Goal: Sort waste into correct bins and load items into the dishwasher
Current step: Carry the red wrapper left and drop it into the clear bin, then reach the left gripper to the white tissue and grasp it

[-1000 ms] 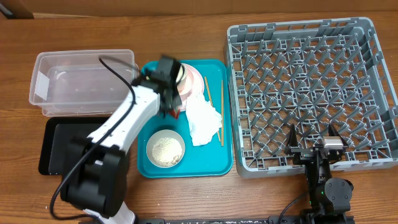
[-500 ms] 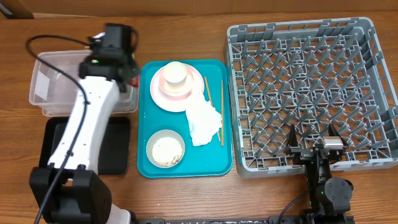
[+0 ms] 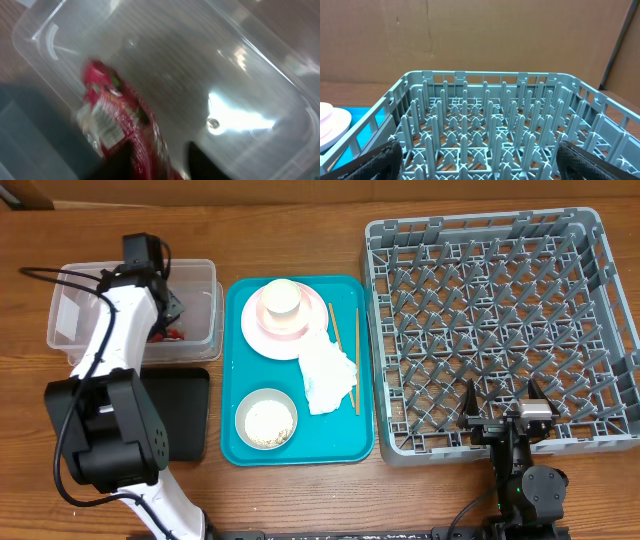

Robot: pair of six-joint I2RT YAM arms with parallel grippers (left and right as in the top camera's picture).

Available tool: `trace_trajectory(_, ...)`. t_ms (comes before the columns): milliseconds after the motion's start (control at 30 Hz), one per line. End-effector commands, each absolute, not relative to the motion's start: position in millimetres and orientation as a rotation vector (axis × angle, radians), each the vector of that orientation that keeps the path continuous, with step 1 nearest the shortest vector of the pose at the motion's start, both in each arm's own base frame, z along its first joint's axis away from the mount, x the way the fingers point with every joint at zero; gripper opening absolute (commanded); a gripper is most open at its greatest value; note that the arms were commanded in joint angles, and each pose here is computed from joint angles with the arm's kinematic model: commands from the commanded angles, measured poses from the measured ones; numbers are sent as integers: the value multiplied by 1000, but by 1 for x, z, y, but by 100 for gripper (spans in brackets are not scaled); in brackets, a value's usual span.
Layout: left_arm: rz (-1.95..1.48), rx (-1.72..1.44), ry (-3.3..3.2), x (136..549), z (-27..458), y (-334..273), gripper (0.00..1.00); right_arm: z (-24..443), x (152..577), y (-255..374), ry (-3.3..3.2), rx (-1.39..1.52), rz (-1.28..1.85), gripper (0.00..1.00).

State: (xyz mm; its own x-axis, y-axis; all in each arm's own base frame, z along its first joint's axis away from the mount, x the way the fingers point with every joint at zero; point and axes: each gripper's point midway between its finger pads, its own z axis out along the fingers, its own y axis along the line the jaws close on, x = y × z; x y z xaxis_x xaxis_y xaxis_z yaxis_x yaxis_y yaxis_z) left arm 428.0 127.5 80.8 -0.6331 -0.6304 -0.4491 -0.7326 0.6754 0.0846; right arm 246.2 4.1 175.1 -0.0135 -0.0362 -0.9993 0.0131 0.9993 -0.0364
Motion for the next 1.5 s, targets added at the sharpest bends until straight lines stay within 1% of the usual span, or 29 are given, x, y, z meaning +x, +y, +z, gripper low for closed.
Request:
trace_trajectory(0, 387, -1044, 2456, 435, 98, 143, 86, 172, 247, 4, 1585, -18, -40, 100)
trace_trajectory(67, 386, -997, 2445, 441, 112, 144, 89, 172, 247, 4, 1585, -18, -40, 100)
trace_trajectory(167, 367, -953, 2416, 445, 148, 138, 91, 172, 247, 4, 1585, -18, -40, 100)
trace_trajectory(200, 333, -929, 2400, 444, 174, 129, 91, 172, 247, 4, 1585, -18, -40, 100)
trace_trajectory(300, 207, -868, 2399, 443, 211, 102, 90, 172, 247, 4, 1585, -18, -40, 100)
trace_trajectory(367, -19, -729, 2430, 436, 243, 53, 88, 172, 247, 4, 1585, -18, -40, 100)
trace_trajectory(467, -238, -578, 2490, 420, 259, 1, 86, 172, 247, 4, 1585, -18, -40, 100)
trace_trajectory(500, -366, -497, 2552, 404, 262, -33, 88, 172, 247, 4, 1585, -18, -40, 100)
trace_trajectory(600, -435, -414, 2655, 381, 255, -68, 89, 172, 247, 4, 1585, -18, -40, 100)
trace_trajectory(667, -432, -356, 2738, 365, 244, -88, 92, 172, 247, 4, 1585, -18, -40, 100)
trace_trajectory(733, -430, -311, 2797, 353, 236, -102, 88, 172, 247, 4, 1585, -18, -40, 100)
trace_trajectory(867, -377, -196, 2904, 335, 211, -130, 88, 172, 247, 4, 1585, -18, -40, 100)
trace_trajectory(1000, -345, -90, 2959, 325, 185, -156, 87, 172, 247, 4, 1585, -18, -40, 100)
trace_trajectory(1367, -310, 29, 3068, 314, 116, -209, 86, 172, 247, 4, 1585, -18, -40, 100)
trace_trajectory(1433, -299, 52, 3085, 313, 105, -216, 85, 172, 247, 4, 1585, -18, -40, 100)
trace_trajectory(1467, -284, 68, 3106, 312, 94, -220, 81, 172, 247, 4, 1585, -18, -40, 100)
